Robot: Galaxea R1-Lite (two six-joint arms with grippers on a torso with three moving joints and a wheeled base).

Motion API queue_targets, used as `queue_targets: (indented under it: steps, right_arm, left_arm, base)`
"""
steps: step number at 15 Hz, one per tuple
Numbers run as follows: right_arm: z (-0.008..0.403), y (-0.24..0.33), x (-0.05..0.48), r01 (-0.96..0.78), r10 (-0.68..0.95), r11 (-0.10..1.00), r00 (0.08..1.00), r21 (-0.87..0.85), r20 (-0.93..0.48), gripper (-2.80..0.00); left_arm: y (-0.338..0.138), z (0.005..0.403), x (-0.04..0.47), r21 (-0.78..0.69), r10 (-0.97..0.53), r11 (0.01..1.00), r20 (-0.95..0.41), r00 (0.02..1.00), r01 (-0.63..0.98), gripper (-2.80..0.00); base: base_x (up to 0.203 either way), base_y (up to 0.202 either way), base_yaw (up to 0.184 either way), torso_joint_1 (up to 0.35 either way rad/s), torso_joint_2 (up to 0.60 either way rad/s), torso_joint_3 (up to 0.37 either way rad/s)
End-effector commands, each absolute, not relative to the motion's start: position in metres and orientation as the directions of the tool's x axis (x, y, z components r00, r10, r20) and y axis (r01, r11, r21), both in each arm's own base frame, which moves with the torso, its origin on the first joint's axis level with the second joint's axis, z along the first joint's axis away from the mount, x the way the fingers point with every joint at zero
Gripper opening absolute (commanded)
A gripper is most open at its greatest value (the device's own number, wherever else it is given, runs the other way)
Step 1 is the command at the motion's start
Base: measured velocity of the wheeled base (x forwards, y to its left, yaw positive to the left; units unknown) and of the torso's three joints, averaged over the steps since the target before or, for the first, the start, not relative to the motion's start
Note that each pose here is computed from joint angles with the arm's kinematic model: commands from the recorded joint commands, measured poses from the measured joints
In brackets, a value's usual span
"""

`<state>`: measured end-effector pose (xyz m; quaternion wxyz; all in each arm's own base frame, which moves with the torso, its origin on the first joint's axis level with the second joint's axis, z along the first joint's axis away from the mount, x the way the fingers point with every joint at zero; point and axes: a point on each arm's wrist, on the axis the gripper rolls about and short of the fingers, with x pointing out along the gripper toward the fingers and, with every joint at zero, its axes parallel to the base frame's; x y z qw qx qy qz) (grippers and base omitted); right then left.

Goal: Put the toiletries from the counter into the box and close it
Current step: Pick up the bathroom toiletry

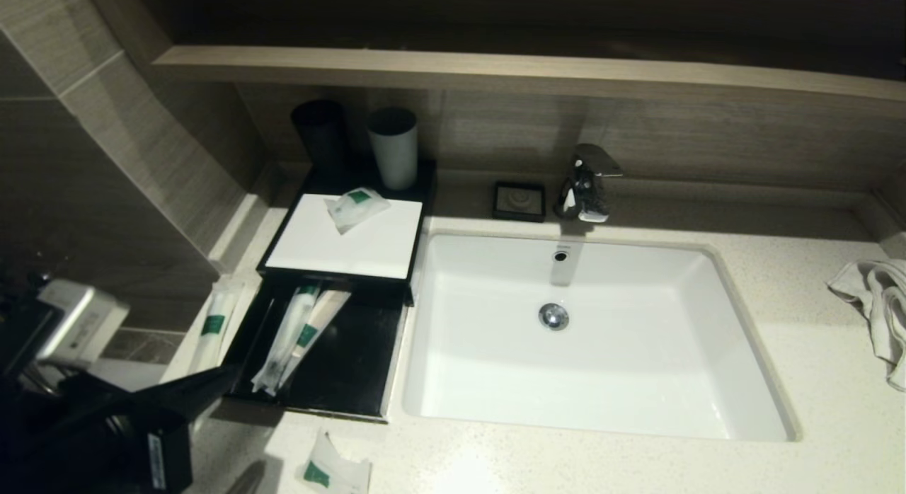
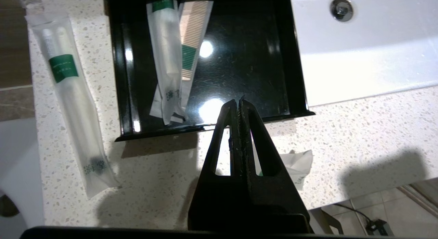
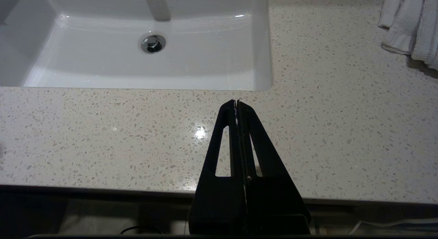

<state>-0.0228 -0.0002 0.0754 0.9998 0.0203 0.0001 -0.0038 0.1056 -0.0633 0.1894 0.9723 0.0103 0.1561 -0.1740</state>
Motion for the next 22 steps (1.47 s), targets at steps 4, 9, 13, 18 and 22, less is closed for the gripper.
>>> queue_targets:
  steps: [4, 9, 13, 18, 22]
  right_arm:
    - [0.076, 0.0, -0.023, 0.008, -0.008, 0.999, 1.0, 0.041, -0.002, -2.8]
    - [0.076, 0.0, -0.023, 0.008, -0.008, 0.999, 1.0, 0.04, -0.002, -2.8]
    - [0.076, 0.0, -0.023, 0.008, -0.008, 0.999, 1.0, 0.041, -0.002, -2.8]
    - [0.076, 0.0, -0.023, 0.008, -0.008, 0.999, 1.0, 0.041, -0.002, -2.8]
    - [0.076, 0.0, -0.023, 0.008, -0.008, 0.999, 1.0, 0.04, -0.002, -2.8]
  left_arm:
    - [-0.065, 0.189, 0.105, -0.032, -0.352, 0.932, -0.31, 0.883, 0.36, -2.8]
    - [-0.075, 0.185, 0.101, -0.025, -0.414, 0.902, -0.334, 0.847, 0.431, -2.8]
    - [-0.083, 0.173, 0.1, -0.009, -0.444, 0.877, -0.394, 0.805, 0.48, -2.8]
    - [-0.085, 0.165, 0.102, 0.0, -0.431, 0.878, -0.433, 0.792, 0.478, -2.8]
    - [-0.08, 0.16, 0.101, 0.008, -0.386, 0.901, -0.446, 0.808, 0.435, -2.8]
  base:
    - [0.0, 0.0, 0.0, 0.0, 0.0, 0.0]
    - [0.0, 0.0, 0.0, 0.0, 0.0, 0.0]
    - [0.0, 0.0, 0.0, 0.0, 0.0, 0.0]
    - [0.0, 0.0, 0.0, 0.0, 0.0, 0.0]
    - [0.0, 0.0, 0.0, 0.0, 0.0, 0.0]
